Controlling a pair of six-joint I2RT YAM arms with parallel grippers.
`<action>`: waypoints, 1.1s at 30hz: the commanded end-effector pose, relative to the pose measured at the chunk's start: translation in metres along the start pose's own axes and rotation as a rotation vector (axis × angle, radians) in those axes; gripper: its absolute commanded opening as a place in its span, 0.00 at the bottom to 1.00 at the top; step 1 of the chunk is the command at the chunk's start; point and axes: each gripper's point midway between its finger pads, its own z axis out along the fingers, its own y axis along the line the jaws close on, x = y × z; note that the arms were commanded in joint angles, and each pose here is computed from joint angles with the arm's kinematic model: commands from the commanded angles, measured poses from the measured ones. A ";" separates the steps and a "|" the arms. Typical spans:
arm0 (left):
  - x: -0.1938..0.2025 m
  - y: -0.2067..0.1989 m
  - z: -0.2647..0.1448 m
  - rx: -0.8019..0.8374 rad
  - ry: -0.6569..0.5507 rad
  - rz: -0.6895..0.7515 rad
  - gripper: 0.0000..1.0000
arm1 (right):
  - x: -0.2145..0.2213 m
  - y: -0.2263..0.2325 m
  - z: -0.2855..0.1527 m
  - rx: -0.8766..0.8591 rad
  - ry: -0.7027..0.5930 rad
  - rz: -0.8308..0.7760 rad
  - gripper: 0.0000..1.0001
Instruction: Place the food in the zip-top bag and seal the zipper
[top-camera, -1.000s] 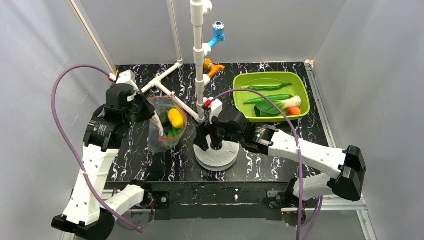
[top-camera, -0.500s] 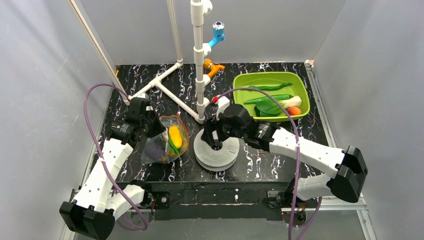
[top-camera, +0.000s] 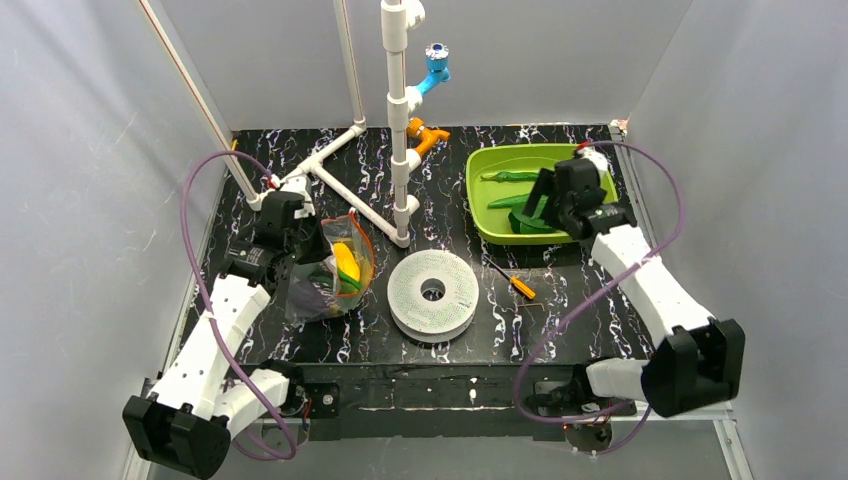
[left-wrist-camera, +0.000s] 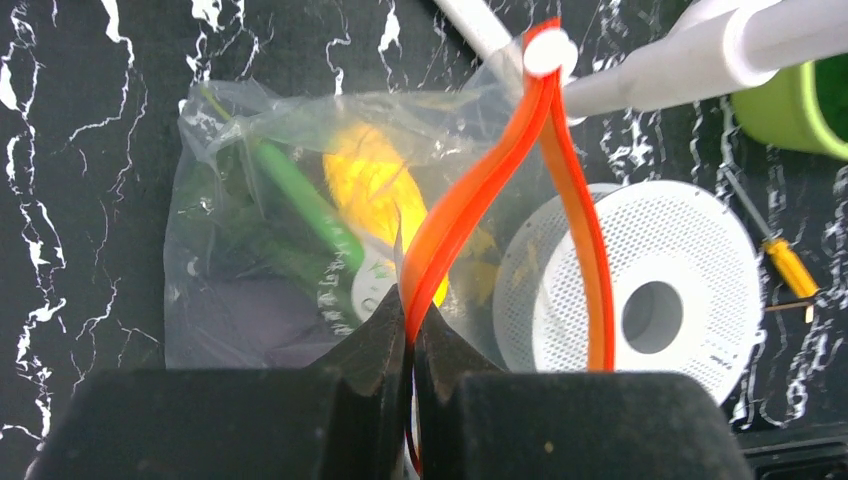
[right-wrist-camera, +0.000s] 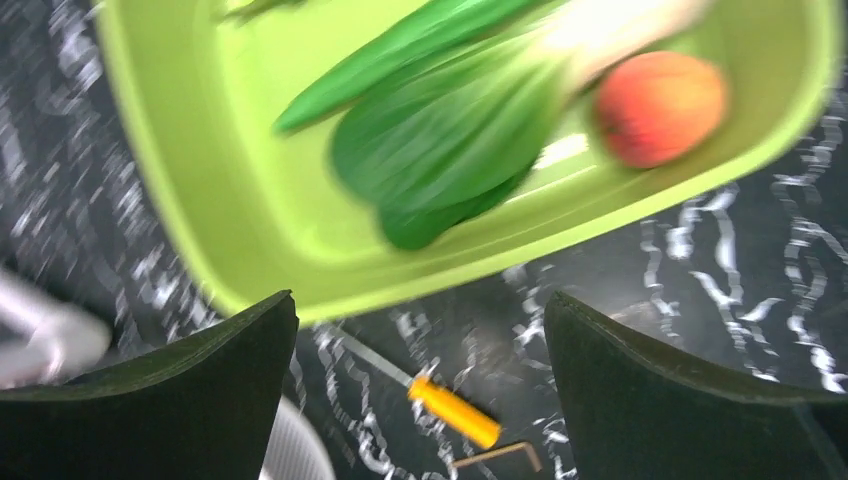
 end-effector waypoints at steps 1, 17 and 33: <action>0.009 0.001 0.007 0.035 -0.010 0.079 0.00 | -0.049 -0.050 0.023 0.240 -0.060 0.111 0.98; 0.017 0.002 -0.001 0.058 -0.017 0.105 0.00 | -0.030 -0.126 0.120 0.465 0.247 -0.035 0.98; 0.021 0.012 0.007 0.006 0.005 0.119 0.00 | 0.011 -0.156 0.149 0.547 0.369 -0.028 0.84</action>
